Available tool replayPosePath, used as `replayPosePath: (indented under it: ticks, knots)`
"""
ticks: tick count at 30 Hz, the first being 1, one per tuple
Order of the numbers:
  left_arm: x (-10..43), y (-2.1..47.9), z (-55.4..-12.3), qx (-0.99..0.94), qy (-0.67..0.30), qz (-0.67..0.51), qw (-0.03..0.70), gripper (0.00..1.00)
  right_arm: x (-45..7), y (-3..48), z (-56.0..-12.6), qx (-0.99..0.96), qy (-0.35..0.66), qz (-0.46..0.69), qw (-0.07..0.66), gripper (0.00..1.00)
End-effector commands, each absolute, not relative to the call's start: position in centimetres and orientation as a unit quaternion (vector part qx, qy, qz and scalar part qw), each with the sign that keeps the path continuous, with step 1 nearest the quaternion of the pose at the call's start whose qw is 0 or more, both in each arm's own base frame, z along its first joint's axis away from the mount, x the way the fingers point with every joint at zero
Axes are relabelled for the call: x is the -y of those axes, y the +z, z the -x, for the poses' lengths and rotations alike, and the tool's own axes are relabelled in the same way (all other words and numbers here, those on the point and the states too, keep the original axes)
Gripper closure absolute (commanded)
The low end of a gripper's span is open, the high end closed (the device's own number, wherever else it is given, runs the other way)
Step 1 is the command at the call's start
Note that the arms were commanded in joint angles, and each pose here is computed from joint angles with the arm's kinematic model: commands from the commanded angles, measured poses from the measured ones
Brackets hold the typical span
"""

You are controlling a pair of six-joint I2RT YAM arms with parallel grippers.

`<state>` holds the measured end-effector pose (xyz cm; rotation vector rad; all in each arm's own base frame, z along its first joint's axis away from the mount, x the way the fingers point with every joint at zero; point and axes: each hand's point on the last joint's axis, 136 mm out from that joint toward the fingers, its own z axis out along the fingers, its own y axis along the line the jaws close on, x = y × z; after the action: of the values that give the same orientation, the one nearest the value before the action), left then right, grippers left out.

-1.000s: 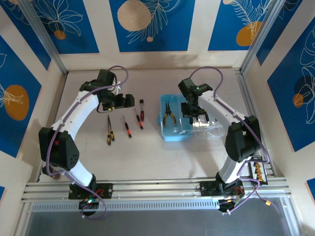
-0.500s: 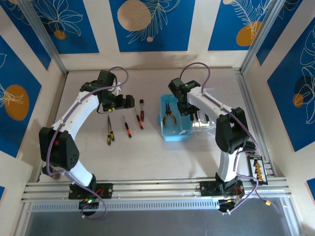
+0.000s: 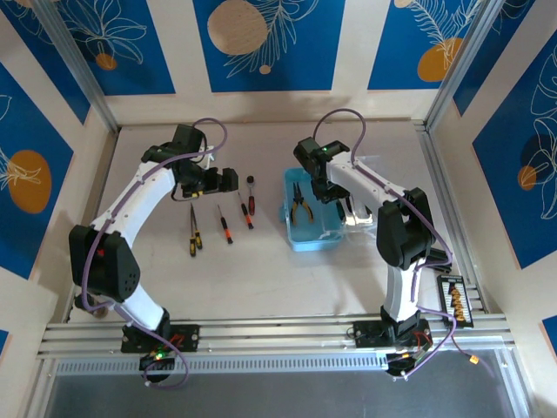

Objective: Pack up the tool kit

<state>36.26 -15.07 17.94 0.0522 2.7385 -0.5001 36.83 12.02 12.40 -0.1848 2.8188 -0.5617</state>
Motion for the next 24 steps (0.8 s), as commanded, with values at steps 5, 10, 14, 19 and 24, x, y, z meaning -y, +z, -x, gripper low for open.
replayPosePath:
  ticks: [5, 10, 14, 19, 24]
  knots:
    - [14.7, 17.5, -35.8, -0.97, -0.173, -0.019, 0.172, 0.0, -13.8, 15.9, -36.4, -0.967, -0.17, 0.101, 0.157, 0.26]
    - [13.2, 15.9, -35.3, -0.979, -0.13, -0.01, 0.154, 0.0, -17.1, 17.9, -35.1, -0.967, -0.099, 0.149, 0.179, 0.01]
    - [11.1, 14.0, -34.3, -0.988, -0.076, 0.002, 0.131, 0.0, -19.1, 19.3, -33.9, -0.967, -0.034, 0.164, 0.19, 0.01]
    - [6.9, 11.3, -32.9, -0.994, -0.01, 0.037, 0.1, 0.01, -20.7, 20.2, -32.4, -0.964, 0.038, 0.166, 0.202, 0.01]
    - [5.7, 8.9, -31.4, -0.996, -0.001, 0.049, 0.071, 0.25, -20.4, 19.5, -31.6, -0.966, 0.043, 0.163, 0.194, 0.01]
